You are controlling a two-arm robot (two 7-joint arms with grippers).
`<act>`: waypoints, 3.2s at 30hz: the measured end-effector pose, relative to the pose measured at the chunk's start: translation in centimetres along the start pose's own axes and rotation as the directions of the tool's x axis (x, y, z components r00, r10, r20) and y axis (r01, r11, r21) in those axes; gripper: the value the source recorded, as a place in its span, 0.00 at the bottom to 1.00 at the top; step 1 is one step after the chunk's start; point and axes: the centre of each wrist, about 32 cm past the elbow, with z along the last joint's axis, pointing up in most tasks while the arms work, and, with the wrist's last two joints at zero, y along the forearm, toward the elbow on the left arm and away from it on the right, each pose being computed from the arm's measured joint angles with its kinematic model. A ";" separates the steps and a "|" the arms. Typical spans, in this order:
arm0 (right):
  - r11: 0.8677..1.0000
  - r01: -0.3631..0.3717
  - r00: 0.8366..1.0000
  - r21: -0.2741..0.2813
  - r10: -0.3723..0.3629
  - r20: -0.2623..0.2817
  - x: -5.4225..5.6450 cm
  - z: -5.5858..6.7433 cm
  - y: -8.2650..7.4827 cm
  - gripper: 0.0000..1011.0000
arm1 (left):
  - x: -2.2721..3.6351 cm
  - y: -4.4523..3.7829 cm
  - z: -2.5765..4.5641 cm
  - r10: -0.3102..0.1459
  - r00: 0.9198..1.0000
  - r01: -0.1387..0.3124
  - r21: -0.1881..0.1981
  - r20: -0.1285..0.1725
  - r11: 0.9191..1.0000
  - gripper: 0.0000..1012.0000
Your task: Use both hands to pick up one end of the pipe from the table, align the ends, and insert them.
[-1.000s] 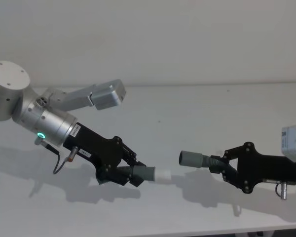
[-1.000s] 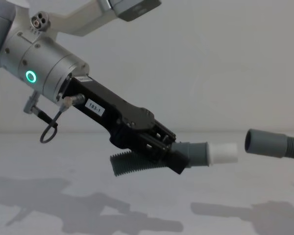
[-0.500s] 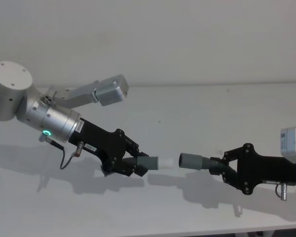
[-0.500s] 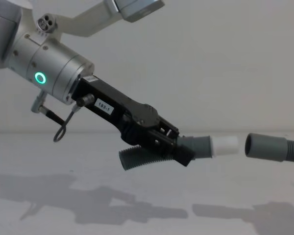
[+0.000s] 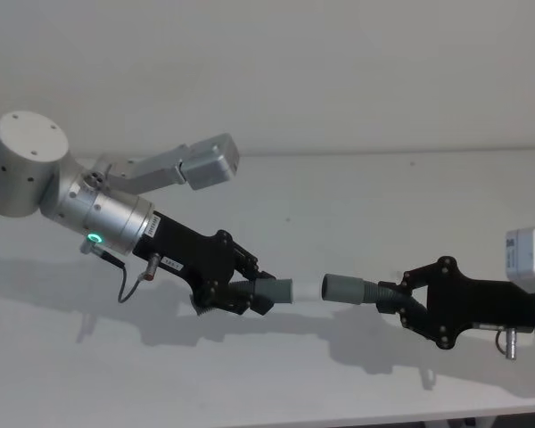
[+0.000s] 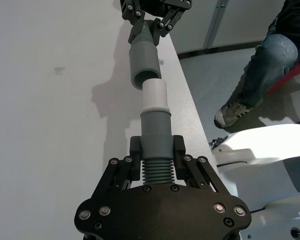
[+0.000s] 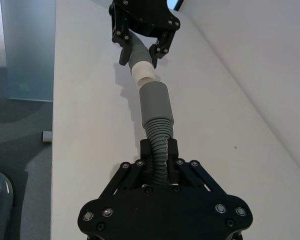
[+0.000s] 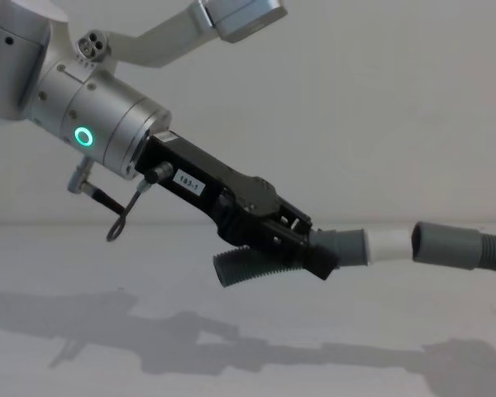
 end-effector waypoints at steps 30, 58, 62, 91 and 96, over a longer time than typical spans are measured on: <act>1.000 -0.014 1.000 0.012 0.014 -0.004 0.4 0.2 0.0 0.15 | 0.88 -0.11 0.08 -0.033 0.999 0.033 -0.004 0.004 0.999 0.33; 1.000 -0.006 1.000 -0.009 0.006 -0.028 0.7 -0.2 0.0 0.15 | 1.34 -0.17 0.02 -0.076 0.997 0.076 -0.007 0.002 0.997 0.33; 1.000 -0.007 1.000 -0.012 0.007 -0.029 0.8 -0.2 0.0 0.15 | 1.28 -0.09 0.03 -0.073 0.997 0.073 -0.006 0.004 0.997 0.33; 0.999 -0.007 1.000 -0.031 0.006 -0.030 1.0 0.2 -0.8 0.15 | 1.25 -0.06 0.47 -0.024 1.000 0.023 0.035 0.020 0.999 0.33; 0.999 -0.012 1.000 -0.033 0.011 -0.029 1.0 0.2 -0.9 0.15 | 1.23 -0.15 0.59 -0.014 1.000 0.013 0.043 0.020 0.999 0.33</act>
